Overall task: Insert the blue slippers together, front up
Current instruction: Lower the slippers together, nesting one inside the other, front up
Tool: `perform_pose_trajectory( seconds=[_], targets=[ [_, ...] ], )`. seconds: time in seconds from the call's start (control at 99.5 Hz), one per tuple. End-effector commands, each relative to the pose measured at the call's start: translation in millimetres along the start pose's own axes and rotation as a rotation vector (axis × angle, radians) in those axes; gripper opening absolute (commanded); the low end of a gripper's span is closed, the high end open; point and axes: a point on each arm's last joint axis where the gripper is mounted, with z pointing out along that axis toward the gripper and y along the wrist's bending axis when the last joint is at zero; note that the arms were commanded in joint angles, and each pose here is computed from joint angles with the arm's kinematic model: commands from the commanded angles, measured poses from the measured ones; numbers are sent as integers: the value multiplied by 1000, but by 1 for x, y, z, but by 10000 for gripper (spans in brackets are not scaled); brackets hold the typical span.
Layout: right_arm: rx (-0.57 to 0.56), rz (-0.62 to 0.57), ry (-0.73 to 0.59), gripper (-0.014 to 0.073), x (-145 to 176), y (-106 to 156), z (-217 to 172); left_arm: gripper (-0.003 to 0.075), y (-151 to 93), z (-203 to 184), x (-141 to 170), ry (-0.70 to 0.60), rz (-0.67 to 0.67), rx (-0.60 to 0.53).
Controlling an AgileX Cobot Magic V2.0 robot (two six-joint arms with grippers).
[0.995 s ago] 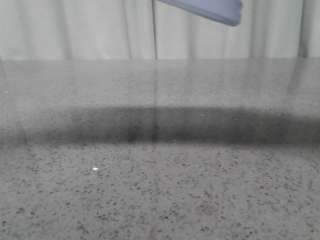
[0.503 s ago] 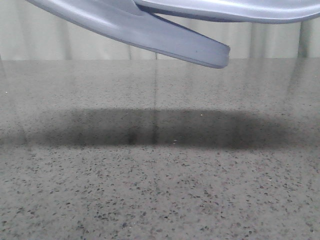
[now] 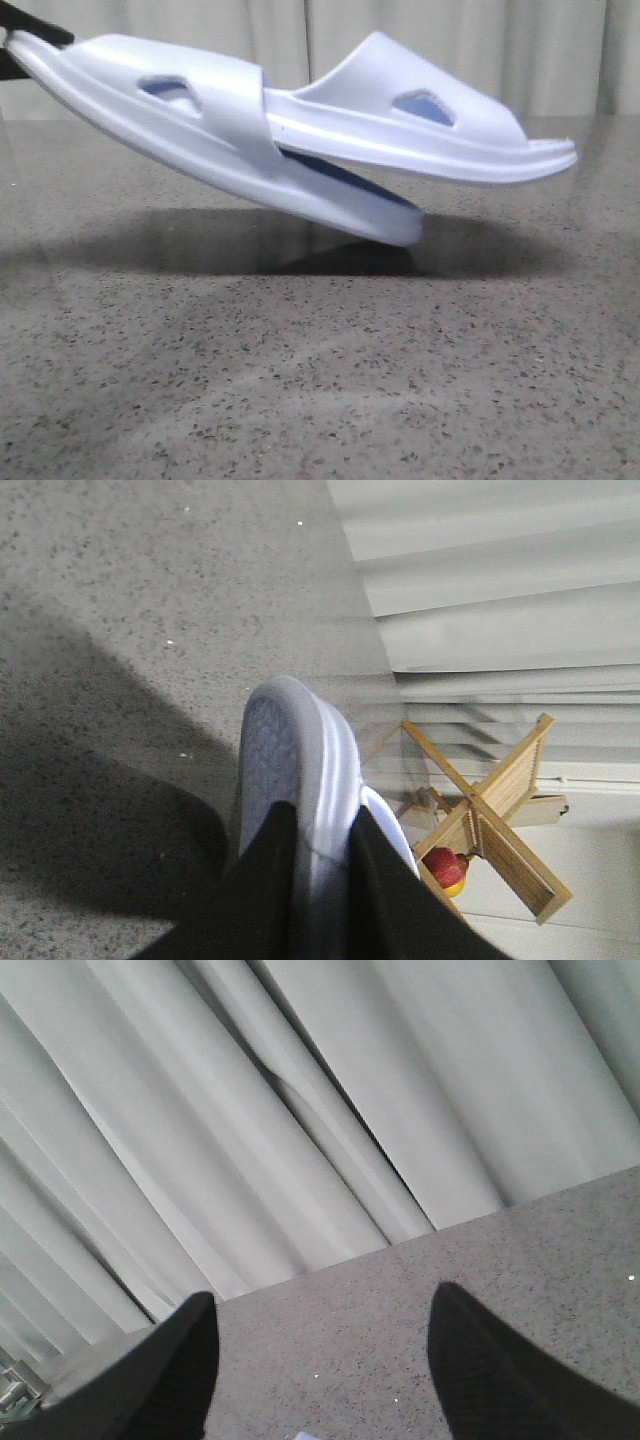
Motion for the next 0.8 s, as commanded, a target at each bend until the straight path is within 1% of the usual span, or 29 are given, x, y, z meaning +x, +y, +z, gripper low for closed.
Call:
perform_pose_trajectory(
  seconds=[0.0, 0.231, 0.352, 0.452, 0.503, 0.563, 0.573, 0.643, 0.704, 0.724, 0.794],
  targets=[
    [-47, -14, -27, 394, -10, 9, -1, 16, -11, 5, -3, 8, -36, 77],
    [-49, -14, -26, 394, -10, 10, -1, 16, 0, 15, -7, 18, -1, 33],
    [-51, -14, -25, 394, -10, 10, -1, 16, 1, 16, -8, 13, 4, 25],
    [-51, -14, -25, 394, -10, 10, -1, 27, 2, 16, -8, 9, 48, 22],
    [-51, -14, -25, 394, -10, 10, -1, 52, 2, 16, -8, 7, 65, 21],
    [-51, -14, -25, 394, -10, 10, -1, 112, 2, 16, -8, 7, 77, 21],
    [-51, -14, -25, 394, -10, 10, -1, 112, 2, 16, -8, 7, 77, 21],
    [-51, -14, -25, 394, -10, 10, -1, 190, 2, 16, -8, 8, 81, 20],
    [-51, -14, -25, 394, -10, 10, -1, 279, 2, 16, -9, 2, 85, 15],
    [-51, -14, -25, 394, -10, 10, -1, 297, 3, 16, -9, 0, 88, 13],
    [-51, -14, -25, 394, -10, 10, -1, 375, 4, 16, -11, -21, 129, -6]
  ],
)
